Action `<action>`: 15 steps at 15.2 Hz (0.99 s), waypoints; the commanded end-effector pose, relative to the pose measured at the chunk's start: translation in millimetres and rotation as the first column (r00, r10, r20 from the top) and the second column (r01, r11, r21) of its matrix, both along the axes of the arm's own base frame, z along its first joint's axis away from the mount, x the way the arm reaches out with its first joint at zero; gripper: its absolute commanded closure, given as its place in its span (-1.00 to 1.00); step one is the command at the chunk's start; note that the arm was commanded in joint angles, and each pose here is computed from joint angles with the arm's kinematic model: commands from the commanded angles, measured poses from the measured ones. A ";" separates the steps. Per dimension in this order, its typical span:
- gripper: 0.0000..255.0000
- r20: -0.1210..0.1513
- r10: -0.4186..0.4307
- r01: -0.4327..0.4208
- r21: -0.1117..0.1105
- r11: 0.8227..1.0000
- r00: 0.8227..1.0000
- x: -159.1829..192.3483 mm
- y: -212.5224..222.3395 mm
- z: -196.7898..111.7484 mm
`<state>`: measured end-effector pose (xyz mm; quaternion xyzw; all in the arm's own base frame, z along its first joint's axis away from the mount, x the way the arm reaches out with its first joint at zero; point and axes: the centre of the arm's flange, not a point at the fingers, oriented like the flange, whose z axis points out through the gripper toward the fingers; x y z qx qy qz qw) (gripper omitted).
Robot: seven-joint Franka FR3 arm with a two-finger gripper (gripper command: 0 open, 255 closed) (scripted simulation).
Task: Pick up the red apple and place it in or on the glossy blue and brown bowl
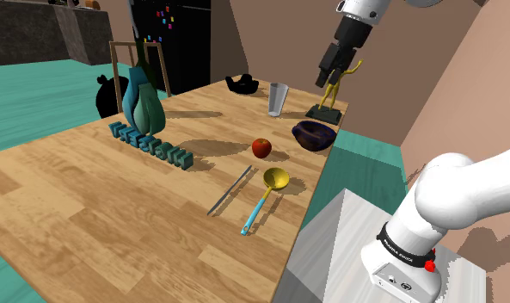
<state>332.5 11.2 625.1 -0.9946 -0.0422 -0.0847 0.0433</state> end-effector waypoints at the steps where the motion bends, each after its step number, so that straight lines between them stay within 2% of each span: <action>1: -1.00 0.000 0.000 0.000 0.000 1.000 1.000 0.0 0.0 0.0; 15: -1.00 -0.043 0.100 -0.103 -0.079 0.991 0.994 101.6 20.0 -156.8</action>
